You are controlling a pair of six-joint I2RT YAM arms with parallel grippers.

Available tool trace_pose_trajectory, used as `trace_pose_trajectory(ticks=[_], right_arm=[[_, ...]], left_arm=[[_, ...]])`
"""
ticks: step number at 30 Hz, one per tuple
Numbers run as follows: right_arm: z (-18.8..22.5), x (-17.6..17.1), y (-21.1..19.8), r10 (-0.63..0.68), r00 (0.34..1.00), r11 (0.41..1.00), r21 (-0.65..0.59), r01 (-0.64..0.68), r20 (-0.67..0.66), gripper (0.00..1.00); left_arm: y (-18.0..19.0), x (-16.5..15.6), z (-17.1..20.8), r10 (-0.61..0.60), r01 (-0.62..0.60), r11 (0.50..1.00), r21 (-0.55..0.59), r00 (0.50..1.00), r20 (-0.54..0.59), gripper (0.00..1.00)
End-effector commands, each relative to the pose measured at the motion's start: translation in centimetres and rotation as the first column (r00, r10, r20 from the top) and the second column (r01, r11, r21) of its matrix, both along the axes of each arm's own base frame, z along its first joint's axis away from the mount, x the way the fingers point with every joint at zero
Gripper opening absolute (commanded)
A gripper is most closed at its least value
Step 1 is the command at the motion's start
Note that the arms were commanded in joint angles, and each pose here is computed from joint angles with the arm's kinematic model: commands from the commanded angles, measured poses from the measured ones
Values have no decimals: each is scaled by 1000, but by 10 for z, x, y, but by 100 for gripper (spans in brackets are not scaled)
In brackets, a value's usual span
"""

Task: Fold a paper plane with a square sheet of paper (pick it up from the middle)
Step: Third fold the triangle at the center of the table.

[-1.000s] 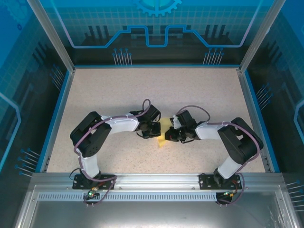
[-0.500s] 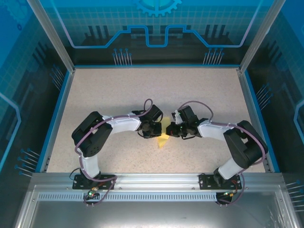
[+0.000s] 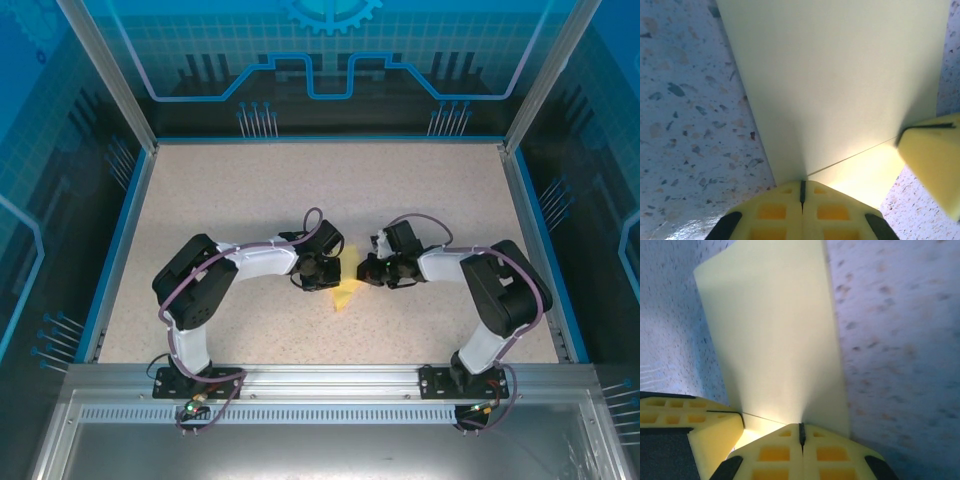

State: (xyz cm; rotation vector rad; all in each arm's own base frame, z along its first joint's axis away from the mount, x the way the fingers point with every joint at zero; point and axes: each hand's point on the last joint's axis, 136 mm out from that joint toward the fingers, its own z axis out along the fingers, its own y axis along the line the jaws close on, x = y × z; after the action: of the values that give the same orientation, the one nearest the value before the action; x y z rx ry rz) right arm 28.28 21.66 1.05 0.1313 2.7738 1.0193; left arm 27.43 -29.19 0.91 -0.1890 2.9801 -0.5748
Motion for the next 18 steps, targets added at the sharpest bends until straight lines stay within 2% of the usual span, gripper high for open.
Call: trace_pose_trajectory(ticks=[1, 5, 9, 18], right_arm=[[-9, 9, -38, -113, 994, 991, -73, 112, -7, 0], [14, 23, -49, -173, 983, 979, -97, 178, 62, 0], [37, 17, -41, -168, 979, 980, -89, 179, 111, 0], [39, -52, 33, -18, 1000, 999, 31, 17, 23, 0]], left_arm=[[73, -51, -65, 26, 37, 945, 324, 982, -188, 0], [71, -49, -64, 23, 36, 948, 317, 983, -181, 0], [67, -45, -62, 21, 32, 953, 300, 985, -170, 0], [63, -43, -61, 27, 20, 960, 280, 986, -162, 0]])
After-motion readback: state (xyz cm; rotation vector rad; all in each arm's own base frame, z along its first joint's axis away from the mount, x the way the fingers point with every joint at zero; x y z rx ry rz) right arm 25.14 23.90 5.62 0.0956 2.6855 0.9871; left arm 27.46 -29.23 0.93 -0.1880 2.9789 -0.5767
